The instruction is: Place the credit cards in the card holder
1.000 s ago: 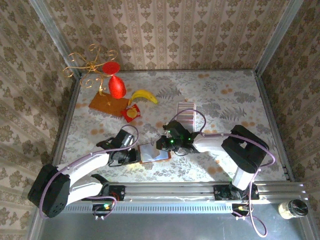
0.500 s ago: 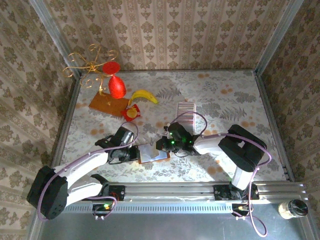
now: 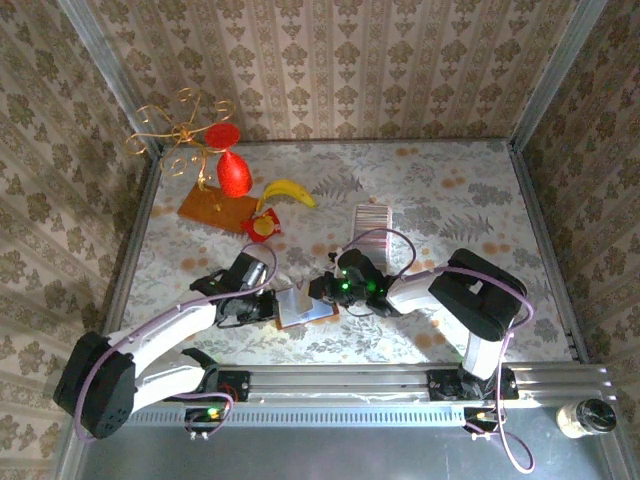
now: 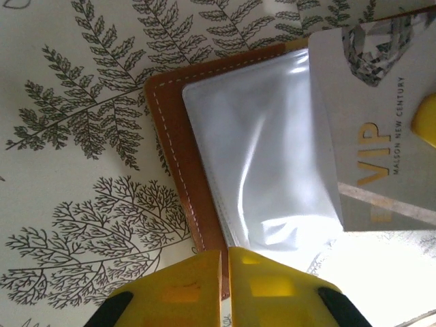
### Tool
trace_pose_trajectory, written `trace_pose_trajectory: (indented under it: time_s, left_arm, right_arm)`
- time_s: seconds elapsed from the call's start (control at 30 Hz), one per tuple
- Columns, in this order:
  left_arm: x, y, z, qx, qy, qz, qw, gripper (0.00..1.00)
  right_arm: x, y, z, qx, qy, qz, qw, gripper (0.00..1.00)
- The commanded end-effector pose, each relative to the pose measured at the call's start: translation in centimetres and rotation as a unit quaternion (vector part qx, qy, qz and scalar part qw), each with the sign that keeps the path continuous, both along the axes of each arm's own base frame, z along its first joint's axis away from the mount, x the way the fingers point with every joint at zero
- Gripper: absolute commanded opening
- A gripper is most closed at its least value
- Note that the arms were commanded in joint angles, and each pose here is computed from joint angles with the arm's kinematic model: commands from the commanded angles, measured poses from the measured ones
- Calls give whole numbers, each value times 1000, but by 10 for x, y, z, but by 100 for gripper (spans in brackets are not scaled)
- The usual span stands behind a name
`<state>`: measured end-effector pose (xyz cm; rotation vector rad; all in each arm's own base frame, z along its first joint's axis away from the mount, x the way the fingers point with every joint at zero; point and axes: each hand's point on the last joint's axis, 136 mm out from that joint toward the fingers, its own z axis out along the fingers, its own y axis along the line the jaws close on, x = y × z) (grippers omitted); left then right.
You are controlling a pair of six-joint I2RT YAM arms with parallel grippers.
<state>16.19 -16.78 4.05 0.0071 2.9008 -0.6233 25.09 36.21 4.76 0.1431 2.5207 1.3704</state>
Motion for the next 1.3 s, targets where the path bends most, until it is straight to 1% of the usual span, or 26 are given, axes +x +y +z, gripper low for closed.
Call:
trace_pose_trajectory:
  time_s: [0.0,0.27,0.37,0.43,0.63,0.77,1.03,1.13,1.2,1.23,1.27]
  left_arm:
    - [1,1,-6,7,1,0,1000,11]
    - [2,8,-12,24,-6,7,1000,11]
    - [2,7,-14,20,-6,9,1000,11]
    - [0,5,-17,15,0,8,1000,11]
    - [-6,10,-30,30,15,9,999,10]
    - [-8,14,-35,40,19,10,999,10]
    - [-9,16,-37,46,20,9,999,9]
    - [-10,17,-38,48,21,9,999,9]
    - [-11,18,-39,49,22,9,999,9]
    - [-11,19,-39,50,22,10,998,9]
    - [-11,19,-38,50,21,9,998,9]
  right_arm:
    - [-7,-9,-24,-28,26,-15,999,0]
    - [-17,-22,-33,-60,38,-35,997,0]
    - [-21,-21,-32,-63,43,-34,997,0]
    - [-23,-18,-31,-58,48,-32,997,0]
    - [-23,-9,-26,-36,48,-29,998,0]
    - [-23,3,-18,-13,36,-14,999,0]
    - [-27,20,-13,3,32,21,999,0]
    - [-28,23,-13,2,35,28,999,3]
    - [-28,20,-16,-9,38,29,999,14]
    - [-28,17,-18,-24,39,26,999,21]
    - [-28,12,-21,-42,38,22,998,24]
